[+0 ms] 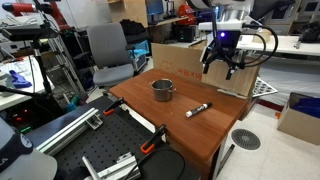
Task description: Take the marker out of the pot and put it on the table
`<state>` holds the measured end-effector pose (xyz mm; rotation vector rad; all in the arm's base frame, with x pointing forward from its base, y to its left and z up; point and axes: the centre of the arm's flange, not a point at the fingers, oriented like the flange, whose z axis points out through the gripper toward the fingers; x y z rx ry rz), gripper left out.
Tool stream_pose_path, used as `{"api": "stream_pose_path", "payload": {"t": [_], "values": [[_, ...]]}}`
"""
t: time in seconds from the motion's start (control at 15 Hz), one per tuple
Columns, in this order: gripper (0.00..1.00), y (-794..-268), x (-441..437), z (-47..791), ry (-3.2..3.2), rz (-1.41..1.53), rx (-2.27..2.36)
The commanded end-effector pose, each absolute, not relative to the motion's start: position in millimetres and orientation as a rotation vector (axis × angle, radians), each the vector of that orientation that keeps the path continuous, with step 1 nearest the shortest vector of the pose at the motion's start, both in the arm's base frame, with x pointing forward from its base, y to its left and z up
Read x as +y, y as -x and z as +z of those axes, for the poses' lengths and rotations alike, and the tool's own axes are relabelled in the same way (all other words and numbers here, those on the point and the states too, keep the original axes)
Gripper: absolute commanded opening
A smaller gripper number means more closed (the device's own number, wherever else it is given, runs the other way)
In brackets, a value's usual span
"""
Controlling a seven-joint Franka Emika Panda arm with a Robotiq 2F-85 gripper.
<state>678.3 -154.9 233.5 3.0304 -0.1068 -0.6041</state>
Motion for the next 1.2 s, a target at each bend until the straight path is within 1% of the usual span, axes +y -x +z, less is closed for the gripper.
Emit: {"api": "stream_pose_path", "payload": {"t": [0.0, 0.27, 0.33, 0.53, 1.13], "values": [[1.00, -627, -136, 264, -3.050, -0.461, 0.043], [1.00, -602, -120, 289, -3.069, -0.324, 0.102], [1.00, -640, -128, 282, -3.064, -0.415, 0.039], [1.00, -621, -123, 288, -3.071, -0.374, 0.056], [1.00, -620, -123, 286, -3.072, -0.365, 0.061]]}}
